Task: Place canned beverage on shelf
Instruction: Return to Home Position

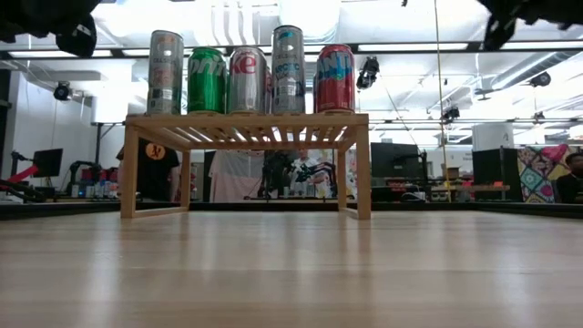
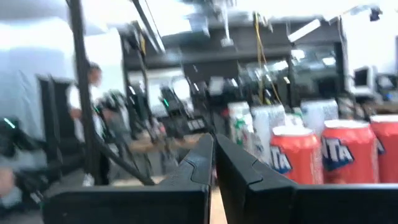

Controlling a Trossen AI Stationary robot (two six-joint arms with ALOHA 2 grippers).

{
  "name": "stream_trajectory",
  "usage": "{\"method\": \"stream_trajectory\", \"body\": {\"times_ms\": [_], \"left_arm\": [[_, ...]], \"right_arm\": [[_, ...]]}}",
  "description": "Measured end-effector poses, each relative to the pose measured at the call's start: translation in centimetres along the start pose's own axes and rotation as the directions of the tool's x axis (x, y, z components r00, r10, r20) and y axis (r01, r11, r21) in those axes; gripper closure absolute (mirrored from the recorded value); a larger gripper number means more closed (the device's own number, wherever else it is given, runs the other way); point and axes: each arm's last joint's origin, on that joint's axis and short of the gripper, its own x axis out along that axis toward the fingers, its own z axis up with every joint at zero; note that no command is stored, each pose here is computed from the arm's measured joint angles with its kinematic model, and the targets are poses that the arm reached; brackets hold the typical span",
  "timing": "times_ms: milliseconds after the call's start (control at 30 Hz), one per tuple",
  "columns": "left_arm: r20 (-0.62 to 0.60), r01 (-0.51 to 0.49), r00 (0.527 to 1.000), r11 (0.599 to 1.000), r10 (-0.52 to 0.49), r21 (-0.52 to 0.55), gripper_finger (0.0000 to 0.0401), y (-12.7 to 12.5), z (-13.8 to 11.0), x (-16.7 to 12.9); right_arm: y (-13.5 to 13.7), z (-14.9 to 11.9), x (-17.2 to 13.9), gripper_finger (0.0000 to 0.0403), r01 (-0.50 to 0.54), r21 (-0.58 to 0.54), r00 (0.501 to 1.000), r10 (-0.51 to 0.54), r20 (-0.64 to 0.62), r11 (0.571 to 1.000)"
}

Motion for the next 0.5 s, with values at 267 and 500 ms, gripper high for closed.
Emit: {"method": "stream_trajectory", "body": {"times_ms": [267,500], "left_arm": [[-0.015,0.004,1.0,1.0,-0.004,-0.026,0.0401,-0.7,-2.0,0.4],[-0.029,0.006,1.0,1.0,-0.007,-0.02,0.0401,-1.6,-5.2,0.8]], "right_arm": [[-0.5,-3.1,-2.2,0.0394,-0.028,0.023,0.998,0.026,0.06,0.999],[-0.6,-6.4,-2.1,0.0394,-0.011,0.002,1.0,0.011,-0.017,1.0]]}}
